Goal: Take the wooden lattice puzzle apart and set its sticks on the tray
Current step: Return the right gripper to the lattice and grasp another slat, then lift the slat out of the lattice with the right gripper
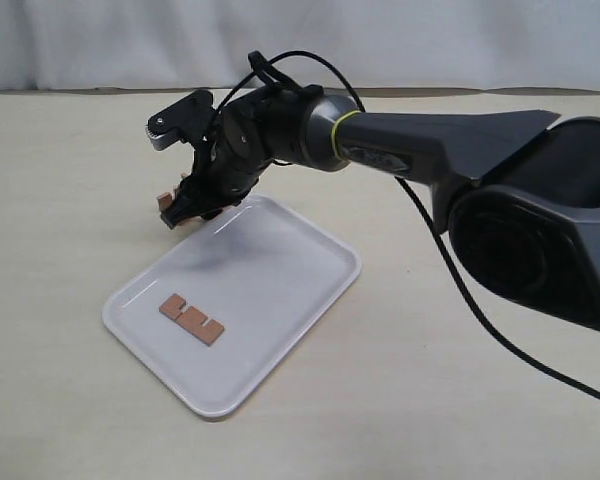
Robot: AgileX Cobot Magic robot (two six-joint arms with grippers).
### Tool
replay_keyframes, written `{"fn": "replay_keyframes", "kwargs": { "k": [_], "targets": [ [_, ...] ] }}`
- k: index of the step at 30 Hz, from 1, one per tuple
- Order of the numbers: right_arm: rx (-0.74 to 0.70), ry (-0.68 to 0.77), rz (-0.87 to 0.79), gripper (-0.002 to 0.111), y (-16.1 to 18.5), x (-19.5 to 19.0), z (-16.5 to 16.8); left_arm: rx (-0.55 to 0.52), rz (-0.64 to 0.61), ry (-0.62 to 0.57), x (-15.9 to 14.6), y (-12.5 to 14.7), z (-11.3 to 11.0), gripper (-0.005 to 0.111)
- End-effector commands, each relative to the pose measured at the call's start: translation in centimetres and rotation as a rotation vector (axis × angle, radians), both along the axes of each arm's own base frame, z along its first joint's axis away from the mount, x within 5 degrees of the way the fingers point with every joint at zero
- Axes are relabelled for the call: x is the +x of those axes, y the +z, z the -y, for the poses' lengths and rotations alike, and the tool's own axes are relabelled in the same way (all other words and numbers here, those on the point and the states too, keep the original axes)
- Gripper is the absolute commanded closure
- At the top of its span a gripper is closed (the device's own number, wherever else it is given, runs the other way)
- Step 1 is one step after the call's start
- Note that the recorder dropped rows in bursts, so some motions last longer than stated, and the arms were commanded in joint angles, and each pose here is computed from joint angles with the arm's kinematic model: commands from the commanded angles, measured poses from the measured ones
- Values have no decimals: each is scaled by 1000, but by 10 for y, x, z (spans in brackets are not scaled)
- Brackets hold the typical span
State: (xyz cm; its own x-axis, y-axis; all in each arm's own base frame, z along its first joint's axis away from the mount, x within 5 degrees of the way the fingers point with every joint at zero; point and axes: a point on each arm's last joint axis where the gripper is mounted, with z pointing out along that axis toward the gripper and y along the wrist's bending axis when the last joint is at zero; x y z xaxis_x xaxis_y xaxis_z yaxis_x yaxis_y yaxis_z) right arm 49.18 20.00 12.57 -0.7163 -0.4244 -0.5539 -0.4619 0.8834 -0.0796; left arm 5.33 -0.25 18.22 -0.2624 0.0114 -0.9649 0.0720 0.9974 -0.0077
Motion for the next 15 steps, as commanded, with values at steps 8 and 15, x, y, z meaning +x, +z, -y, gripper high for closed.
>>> {"fn": "replay_keyframes", "kwargs": {
  "k": [8,15],
  "targets": [
    [-7,0,31,81,-6,5,2,-1,8,0,0,0,0,107],
    [-41,17,48,104,-6,6,4,0,6,0,0,0,0,107]
  ]
}}
